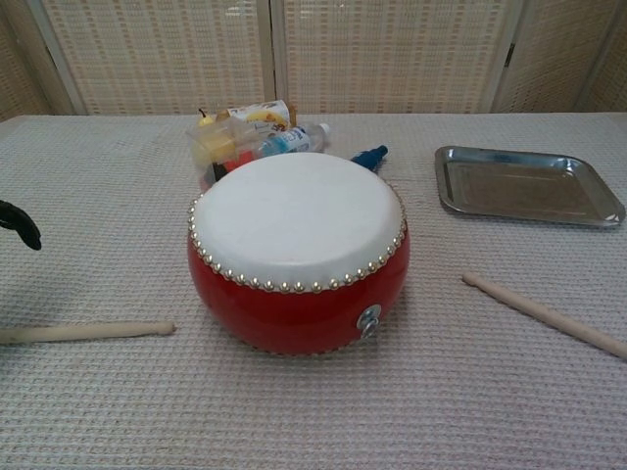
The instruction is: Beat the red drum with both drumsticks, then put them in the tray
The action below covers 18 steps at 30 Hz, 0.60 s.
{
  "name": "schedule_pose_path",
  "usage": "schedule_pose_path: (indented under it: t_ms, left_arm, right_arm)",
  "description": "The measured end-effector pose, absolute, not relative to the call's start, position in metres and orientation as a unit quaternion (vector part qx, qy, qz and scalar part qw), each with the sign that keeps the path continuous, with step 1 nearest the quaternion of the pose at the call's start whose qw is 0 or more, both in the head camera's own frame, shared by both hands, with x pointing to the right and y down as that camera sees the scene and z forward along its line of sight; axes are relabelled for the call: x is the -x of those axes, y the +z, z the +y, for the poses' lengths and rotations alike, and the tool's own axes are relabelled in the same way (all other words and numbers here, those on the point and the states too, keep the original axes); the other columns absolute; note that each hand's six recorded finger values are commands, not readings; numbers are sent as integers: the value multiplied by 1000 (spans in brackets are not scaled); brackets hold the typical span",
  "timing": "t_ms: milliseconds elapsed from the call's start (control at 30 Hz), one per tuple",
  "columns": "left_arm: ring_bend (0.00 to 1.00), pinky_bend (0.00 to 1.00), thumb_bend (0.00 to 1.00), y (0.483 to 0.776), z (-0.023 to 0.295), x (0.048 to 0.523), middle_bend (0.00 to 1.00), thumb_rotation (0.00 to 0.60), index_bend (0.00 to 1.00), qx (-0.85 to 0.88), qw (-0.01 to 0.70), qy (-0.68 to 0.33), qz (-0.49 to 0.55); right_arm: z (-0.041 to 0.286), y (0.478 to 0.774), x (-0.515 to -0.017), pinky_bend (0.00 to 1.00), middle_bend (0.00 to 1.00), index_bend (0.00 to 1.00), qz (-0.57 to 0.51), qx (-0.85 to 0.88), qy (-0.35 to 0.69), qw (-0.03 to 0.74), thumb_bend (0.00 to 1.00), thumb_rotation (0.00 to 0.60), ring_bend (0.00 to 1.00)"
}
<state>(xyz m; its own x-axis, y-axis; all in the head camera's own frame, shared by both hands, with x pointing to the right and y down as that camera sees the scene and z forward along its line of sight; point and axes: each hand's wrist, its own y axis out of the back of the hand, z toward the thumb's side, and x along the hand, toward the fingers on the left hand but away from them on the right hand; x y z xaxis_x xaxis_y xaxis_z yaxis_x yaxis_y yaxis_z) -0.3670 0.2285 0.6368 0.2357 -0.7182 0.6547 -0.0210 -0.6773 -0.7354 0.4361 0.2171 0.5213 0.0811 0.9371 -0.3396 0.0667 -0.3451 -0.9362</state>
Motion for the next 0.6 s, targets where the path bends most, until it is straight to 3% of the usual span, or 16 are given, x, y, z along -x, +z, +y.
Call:
schedule_pose_path:
  t_ms: [367, 600]
  left_arm:
    - [28, 86, 341, 667, 232, 335, 86, 600, 251, 738, 266, -592, 185]
    - [15, 76, 340, 674, 235, 325, 71, 600, 255, 730, 265, -611, 152]
  right_arm:
    - [221, 520, -443, 160, 87, 112, -411, 613, 545, 397, 195, 600, 44]
    - [222, 522, -444, 160, 87, 116, -410, 615, 546, 394, 195, 600, 44]
